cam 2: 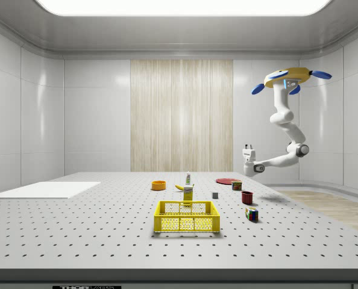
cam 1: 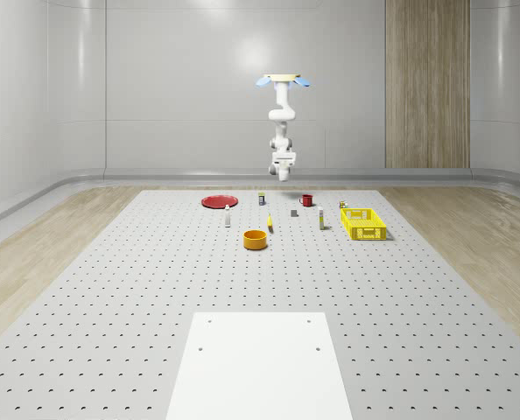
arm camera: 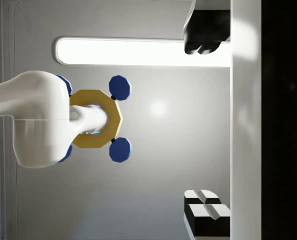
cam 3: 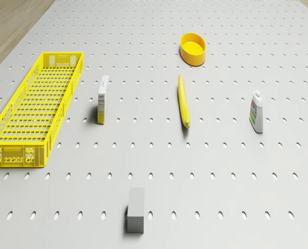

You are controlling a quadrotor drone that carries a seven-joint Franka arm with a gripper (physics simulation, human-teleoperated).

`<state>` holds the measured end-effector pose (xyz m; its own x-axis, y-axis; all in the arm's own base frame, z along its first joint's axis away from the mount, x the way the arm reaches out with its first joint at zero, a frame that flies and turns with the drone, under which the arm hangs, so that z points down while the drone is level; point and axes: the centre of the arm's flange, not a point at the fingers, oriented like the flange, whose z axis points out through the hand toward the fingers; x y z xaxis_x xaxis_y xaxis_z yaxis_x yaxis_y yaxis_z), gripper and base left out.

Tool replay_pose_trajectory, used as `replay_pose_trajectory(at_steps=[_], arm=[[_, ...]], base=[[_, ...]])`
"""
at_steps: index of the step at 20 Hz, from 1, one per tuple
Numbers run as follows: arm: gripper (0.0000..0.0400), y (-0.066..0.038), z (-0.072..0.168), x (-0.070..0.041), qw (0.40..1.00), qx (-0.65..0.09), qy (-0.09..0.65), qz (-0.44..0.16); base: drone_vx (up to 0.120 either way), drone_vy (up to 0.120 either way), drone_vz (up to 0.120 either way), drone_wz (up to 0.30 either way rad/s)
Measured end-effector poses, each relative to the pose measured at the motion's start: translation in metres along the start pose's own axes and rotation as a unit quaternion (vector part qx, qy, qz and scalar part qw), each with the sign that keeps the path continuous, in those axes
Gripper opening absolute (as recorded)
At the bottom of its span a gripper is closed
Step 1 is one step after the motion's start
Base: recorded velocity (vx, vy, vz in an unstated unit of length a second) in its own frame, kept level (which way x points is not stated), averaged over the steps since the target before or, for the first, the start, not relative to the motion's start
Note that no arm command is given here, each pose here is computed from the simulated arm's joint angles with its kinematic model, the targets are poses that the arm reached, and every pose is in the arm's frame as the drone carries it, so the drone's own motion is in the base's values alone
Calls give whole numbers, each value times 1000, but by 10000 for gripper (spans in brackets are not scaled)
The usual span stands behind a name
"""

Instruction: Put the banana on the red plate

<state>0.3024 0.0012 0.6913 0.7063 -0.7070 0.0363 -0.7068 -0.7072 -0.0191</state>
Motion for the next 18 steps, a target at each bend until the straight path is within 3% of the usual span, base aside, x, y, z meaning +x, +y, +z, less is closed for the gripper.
replay_pose_trajectory(at_steps=[11, 18], arm=[[400, -4, 0, -5, 999, -20, 26, 0], [400, -16, 3, -18, 993, -81, 90, -2]], base=[[120, -120, 0, 0], [120, -120, 0, 0]])
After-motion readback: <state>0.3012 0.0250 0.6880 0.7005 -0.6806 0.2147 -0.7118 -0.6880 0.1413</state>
